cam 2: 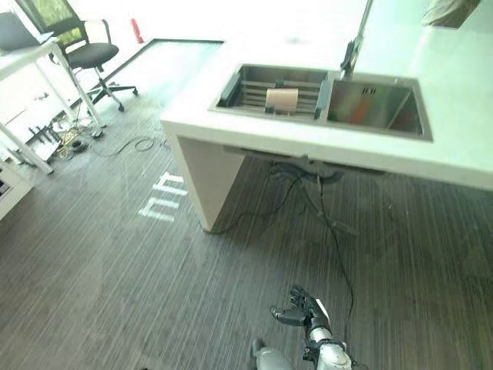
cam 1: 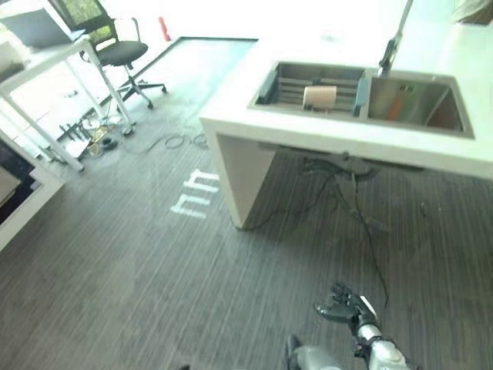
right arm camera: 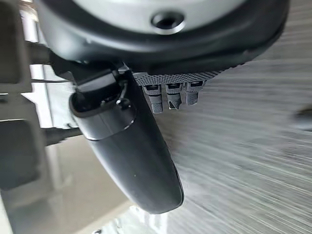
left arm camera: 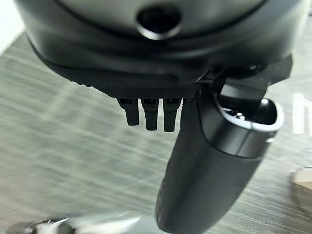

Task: Place the dishes in the dishwasher.

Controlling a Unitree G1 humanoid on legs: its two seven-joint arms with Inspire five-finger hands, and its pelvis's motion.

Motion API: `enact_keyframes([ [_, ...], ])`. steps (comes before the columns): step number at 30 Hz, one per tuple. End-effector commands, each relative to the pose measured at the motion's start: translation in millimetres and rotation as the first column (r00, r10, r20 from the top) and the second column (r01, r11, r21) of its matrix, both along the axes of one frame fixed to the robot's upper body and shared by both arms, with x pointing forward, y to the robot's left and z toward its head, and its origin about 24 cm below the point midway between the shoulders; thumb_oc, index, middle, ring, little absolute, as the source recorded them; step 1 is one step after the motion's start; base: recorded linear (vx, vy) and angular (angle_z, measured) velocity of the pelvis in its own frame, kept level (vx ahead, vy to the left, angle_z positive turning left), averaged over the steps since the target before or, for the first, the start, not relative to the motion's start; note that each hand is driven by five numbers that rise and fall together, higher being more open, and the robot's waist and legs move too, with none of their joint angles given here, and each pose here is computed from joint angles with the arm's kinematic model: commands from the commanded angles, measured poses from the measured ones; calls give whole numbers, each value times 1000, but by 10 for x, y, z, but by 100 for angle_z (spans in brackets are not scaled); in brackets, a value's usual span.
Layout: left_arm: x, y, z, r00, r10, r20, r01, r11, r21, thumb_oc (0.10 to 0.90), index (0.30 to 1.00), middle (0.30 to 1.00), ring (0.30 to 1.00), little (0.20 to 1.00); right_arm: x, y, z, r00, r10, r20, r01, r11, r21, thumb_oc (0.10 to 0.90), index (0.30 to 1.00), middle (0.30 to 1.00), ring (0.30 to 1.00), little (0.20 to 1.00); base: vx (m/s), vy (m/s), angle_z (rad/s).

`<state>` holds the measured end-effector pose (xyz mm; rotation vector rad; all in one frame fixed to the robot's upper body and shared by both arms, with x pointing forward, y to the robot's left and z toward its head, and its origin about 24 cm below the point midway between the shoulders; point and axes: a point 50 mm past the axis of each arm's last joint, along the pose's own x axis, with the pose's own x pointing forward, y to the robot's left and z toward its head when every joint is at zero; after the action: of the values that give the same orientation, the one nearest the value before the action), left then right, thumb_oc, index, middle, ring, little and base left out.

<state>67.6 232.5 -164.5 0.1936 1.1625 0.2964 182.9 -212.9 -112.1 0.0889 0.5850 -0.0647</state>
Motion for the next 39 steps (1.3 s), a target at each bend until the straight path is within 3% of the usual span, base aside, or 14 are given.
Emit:
enact_keyframes([
  [1,27,-100,-7,1000,-18,22,18,1000,-13,800,900,900,900,900,298,-61,292,981,50,190,-42,998,-42,800,900,900,900,900,219,25,-98],
  [10,-110,-158,-45,1000,5,-19,-6,1000,-31,800,900,900,900,900,257,-61,214,987,30,156,-18,997,-77,800,900,900,900,900,225,98,-109],
  [18,-11,-95,-25,1000,11,-18,-11,1000,-11,800,900,900,900,900,45,-162,38,997,-69,46,73,994,-86,800,900,900,900,900,159,119,-16],
  [23,-50,-55,-21,997,-66,-29,66,998,-16,800,900,900,900,900,43,-216,45,979,-191,66,194,980,-45,800,900,900,900,900,126,92,-11],
  [25,-58,-43,-20,999,-30,-23,30,1000,-8,800,900,900,900,900,12,-229,21,981,-191,42,193,979,-61,800,900,900,900,900,71,32,-27],
  [31,236,112,82,996,12,91,-14,1000,22,800,900,900,900,900,-61,-282,-38,986,-168,-23,166,983,-78,800,900,900,900,900,23,-260,16],
  [39,461,-9,116,987,20,157,-24,999,25,800,900,900,900,900,-323,-231,-220,975,-115,-190,95,989,-109,800,900,900,900,900,71,-316,5],
])
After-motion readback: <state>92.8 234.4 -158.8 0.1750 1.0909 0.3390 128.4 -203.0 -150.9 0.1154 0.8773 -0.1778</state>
